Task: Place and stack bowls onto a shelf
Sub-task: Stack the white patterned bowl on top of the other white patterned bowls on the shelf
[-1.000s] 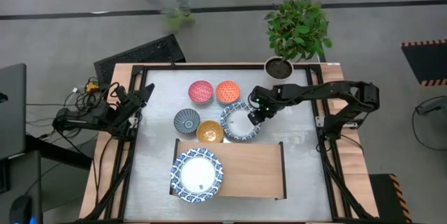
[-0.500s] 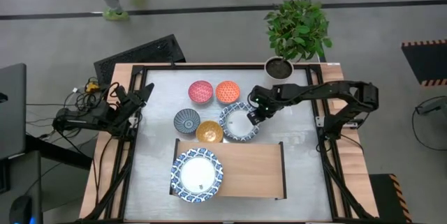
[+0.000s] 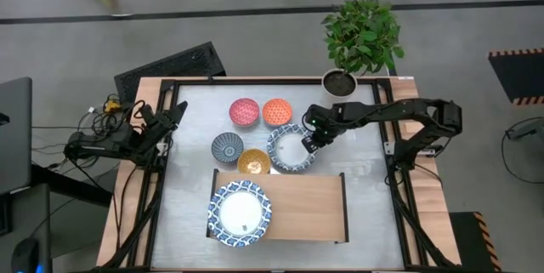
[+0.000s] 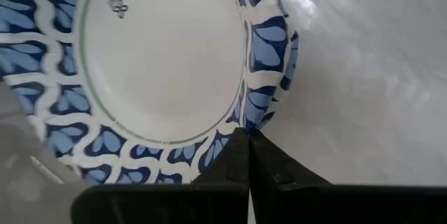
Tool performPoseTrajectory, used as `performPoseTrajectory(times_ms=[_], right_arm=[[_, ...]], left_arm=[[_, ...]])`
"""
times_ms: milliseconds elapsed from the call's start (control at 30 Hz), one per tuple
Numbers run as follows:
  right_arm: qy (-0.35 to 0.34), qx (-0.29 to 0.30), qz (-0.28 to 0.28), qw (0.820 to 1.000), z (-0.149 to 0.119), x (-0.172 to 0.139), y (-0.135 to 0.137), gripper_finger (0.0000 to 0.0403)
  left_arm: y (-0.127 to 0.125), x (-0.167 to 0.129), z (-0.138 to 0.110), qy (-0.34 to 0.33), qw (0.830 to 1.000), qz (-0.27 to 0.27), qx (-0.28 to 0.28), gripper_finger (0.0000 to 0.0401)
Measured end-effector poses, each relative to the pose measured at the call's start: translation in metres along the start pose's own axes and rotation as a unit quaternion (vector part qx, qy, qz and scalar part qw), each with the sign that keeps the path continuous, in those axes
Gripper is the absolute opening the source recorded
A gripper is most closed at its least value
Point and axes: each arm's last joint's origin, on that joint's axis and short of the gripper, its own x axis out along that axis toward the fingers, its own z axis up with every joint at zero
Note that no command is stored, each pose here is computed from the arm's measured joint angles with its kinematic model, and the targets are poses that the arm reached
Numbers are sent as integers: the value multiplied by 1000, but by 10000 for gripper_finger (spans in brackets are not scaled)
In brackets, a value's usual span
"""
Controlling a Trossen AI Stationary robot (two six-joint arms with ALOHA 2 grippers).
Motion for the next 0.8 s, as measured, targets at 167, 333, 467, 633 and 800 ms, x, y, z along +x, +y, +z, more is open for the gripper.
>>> performPoseTrajectory(times_ms=[167, 333, 467, 633, 800], right_arm=[[-7, -1, -5, 1000, 5, -15, 5, 16], [-32, -8, 4, 999, 18, -37, 13, 16], [-59, -12, 24, 998, 29, -57, 22, 16], [-94, -34, 48, 994, 41, -86, 37, 16], [-141, -64, 91, 984, 53, -122, 55, 16]], left_arm=[[0, 0, 0, 0, 1000, 0, 0, 128], [0, 0, 0, 1, 1000, 0, 3, 128], [0, 0, 0, 3, 1000, -2, 3, 128], [0, 0, 0, 3, 1000, -2, 6, 128], [0, 0, 0, 3, 1000, -3, 8, 128]])
